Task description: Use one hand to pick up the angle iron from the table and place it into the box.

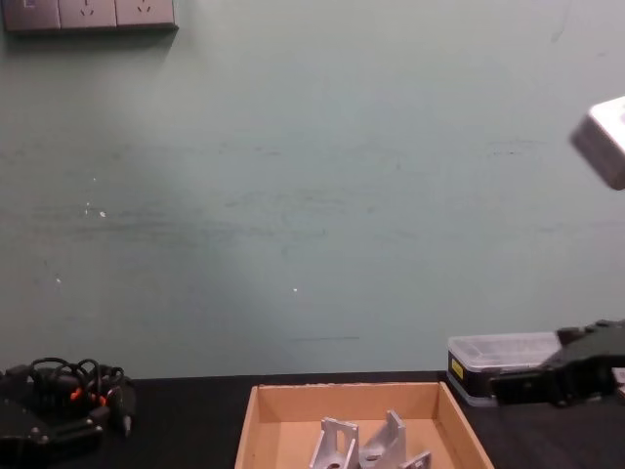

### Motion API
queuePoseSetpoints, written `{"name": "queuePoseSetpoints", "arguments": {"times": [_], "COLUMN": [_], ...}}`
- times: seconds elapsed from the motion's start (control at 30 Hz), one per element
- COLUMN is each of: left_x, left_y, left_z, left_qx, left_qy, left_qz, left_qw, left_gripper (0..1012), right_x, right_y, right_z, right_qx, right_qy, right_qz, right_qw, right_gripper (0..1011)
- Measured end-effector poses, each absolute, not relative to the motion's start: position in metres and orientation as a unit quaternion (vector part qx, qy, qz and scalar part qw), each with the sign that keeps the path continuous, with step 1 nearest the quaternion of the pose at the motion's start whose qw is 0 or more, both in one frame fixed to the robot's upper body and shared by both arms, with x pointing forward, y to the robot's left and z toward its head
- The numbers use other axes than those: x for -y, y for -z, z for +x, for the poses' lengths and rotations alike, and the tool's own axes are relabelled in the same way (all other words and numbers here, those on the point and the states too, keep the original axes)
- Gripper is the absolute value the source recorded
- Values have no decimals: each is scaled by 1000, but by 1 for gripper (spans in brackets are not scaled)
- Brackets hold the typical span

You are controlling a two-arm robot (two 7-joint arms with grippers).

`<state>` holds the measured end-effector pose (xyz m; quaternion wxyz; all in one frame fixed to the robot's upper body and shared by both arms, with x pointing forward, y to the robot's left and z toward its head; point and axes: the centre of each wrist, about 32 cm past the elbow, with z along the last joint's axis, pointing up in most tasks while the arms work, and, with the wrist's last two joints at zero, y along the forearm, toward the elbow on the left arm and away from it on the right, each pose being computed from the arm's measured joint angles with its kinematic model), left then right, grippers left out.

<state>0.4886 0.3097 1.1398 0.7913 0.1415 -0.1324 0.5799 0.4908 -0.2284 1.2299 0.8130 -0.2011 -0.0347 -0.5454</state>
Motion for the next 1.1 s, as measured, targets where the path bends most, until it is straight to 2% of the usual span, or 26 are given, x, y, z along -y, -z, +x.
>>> {"name": "queuePoseSetpoints", "arguments": {"times": [0.2, 0.43, 0.57, 1.1], "left_x": [-310, -310, -310, -310], "left_y": [-1140, -1140, -1140, -1140], "left_z": [489, 489, 489, 489], "left_qx": [132, 132, 132, 132], "left_qy": [-580, -580, -580, -580], "left_qz": [141, 141, 142, 141], "left_qw": [791, 791, 791, 791], "left_gripper": [1011, 1011, 1011, 1012], "right_x": [233, 230, 230, 230], "right_y": [-1207, -1182, -1178, -1181], "right_z": [477, 478, 482, 481], "right_qx": [62, 78, 81, 79], "right_qy": [575, 580, 567, 570], "right_qz": [-178, -193, -196, -196], "right_qw": [796, 788, 796, 794], "right_gripper": [1000, 1000, 1000, 1000]}}
